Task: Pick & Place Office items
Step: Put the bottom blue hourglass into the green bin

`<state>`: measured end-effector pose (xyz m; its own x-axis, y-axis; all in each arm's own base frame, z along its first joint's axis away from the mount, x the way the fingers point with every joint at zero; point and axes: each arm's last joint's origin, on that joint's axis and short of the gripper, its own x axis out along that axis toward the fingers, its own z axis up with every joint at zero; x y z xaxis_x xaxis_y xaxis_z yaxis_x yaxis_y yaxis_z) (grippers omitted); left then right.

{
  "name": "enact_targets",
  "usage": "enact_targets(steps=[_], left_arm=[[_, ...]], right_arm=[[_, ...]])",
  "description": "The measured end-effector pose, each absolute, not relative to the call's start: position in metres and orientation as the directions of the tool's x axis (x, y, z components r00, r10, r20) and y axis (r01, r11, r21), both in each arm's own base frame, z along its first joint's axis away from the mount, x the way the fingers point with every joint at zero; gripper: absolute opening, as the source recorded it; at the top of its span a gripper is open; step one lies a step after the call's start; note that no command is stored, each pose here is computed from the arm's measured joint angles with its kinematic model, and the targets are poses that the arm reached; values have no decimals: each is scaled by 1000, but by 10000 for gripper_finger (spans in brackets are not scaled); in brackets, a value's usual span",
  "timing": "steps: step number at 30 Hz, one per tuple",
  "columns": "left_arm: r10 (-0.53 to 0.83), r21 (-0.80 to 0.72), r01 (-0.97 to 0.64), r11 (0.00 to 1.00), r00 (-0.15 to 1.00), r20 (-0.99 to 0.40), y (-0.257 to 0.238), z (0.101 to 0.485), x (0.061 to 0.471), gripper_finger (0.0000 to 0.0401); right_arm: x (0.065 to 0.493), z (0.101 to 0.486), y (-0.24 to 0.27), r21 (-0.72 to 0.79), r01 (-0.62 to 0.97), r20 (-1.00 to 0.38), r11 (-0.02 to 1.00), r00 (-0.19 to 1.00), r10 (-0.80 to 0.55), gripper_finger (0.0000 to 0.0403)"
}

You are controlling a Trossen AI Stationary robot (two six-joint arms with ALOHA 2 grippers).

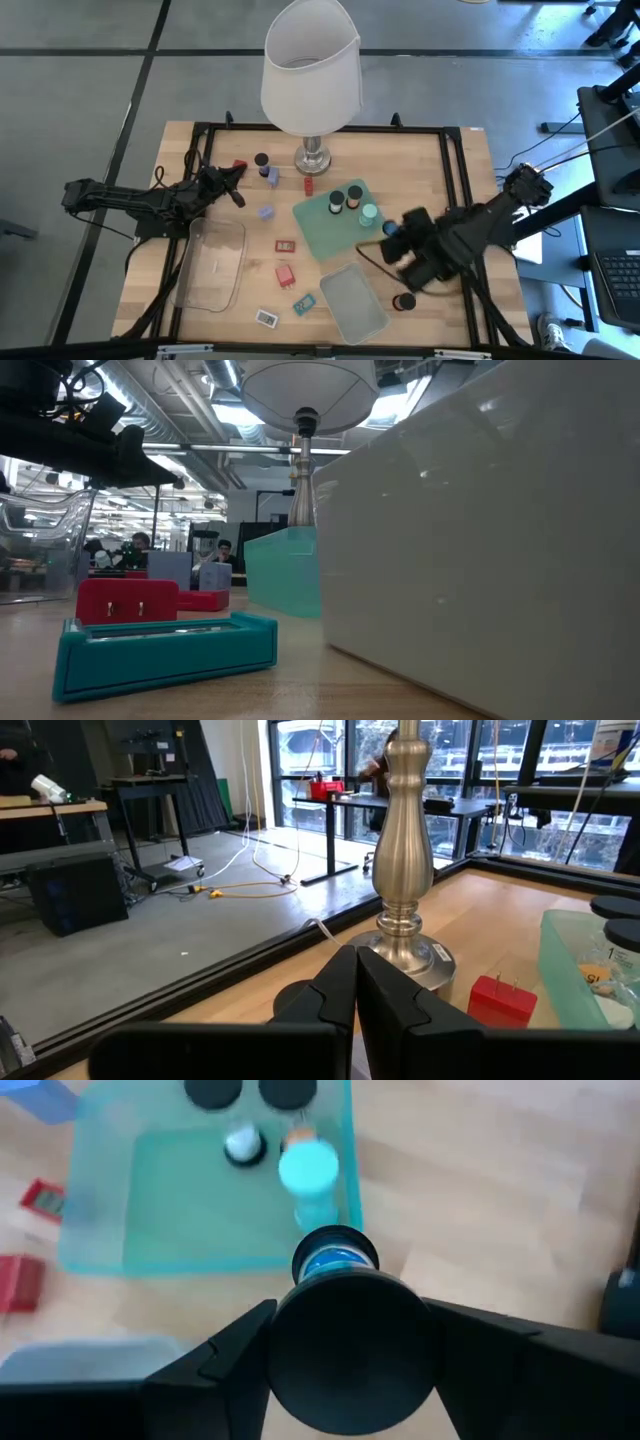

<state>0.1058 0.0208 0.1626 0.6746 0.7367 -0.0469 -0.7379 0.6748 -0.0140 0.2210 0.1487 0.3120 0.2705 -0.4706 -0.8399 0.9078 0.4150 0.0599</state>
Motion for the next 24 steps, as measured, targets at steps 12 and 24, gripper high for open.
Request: enact_targets(steps=[12, 24], left_arm=[[735, -14, -736, 676, 676, -47, 21, 163, 106, 8], [735, -15, -736, 676, 676, -47, 21, 163, 106, 8]], right_arm=[[295, 314, 82, 89, 761, -833, 643, 410, -371, 217], [338, 269, 58, 37, 674, -926, 737, 300, -228, 218]])
